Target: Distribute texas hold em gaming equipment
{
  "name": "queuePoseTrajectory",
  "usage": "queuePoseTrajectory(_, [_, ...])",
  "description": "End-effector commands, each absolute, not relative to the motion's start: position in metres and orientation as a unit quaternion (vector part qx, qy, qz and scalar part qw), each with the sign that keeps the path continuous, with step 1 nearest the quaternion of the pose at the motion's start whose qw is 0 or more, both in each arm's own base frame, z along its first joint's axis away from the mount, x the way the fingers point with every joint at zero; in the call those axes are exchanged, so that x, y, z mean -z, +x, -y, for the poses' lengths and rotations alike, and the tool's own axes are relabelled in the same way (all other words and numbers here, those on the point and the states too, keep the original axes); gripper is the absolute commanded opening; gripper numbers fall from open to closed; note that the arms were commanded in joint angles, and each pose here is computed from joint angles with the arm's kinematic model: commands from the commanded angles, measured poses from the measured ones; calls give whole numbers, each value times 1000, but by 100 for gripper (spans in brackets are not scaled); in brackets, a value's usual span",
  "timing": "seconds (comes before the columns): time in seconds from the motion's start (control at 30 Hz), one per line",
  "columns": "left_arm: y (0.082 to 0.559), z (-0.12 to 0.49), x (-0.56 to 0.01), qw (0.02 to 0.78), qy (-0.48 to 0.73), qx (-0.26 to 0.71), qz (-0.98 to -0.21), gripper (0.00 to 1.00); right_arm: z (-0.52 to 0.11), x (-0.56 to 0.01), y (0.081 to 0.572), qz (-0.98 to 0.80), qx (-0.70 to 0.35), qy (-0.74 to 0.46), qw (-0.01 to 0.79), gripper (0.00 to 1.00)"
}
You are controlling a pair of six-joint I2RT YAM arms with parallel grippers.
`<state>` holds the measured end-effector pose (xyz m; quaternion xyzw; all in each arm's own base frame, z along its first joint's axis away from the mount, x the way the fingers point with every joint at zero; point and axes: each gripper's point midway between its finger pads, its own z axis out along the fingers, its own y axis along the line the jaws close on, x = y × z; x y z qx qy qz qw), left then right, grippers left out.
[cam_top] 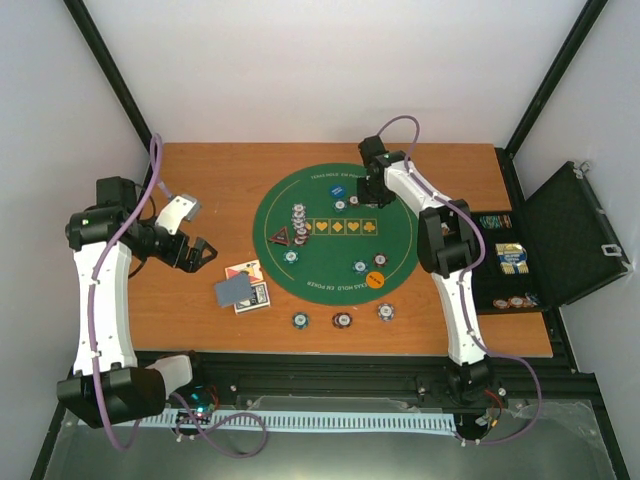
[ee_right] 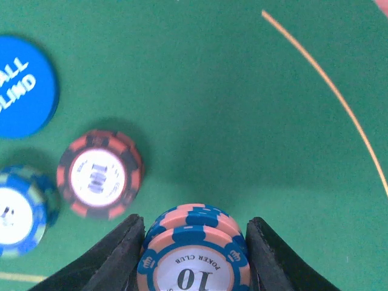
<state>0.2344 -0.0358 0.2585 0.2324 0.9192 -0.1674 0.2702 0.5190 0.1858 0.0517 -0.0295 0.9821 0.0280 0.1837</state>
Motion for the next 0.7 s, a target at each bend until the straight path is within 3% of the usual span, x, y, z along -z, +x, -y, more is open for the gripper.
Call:
queuePoseTrajectory(0.0, [238, 34, -262, 278, 238, 163, -916, 100, -182, -60, 542, -979, -41, -19, 197, 37])
queuePoseTrajectory(0.5, [241, 34, -261, 276, 236, 166, -917, 100, -177, -29, 555, -983, -42, -5, 180, 41])
queuePoseTrajectory(0.67, [240, 34, -262, 278, 237, 163, -916, 100, -177, -34, 558, -982, -43, 0, 184, 53])
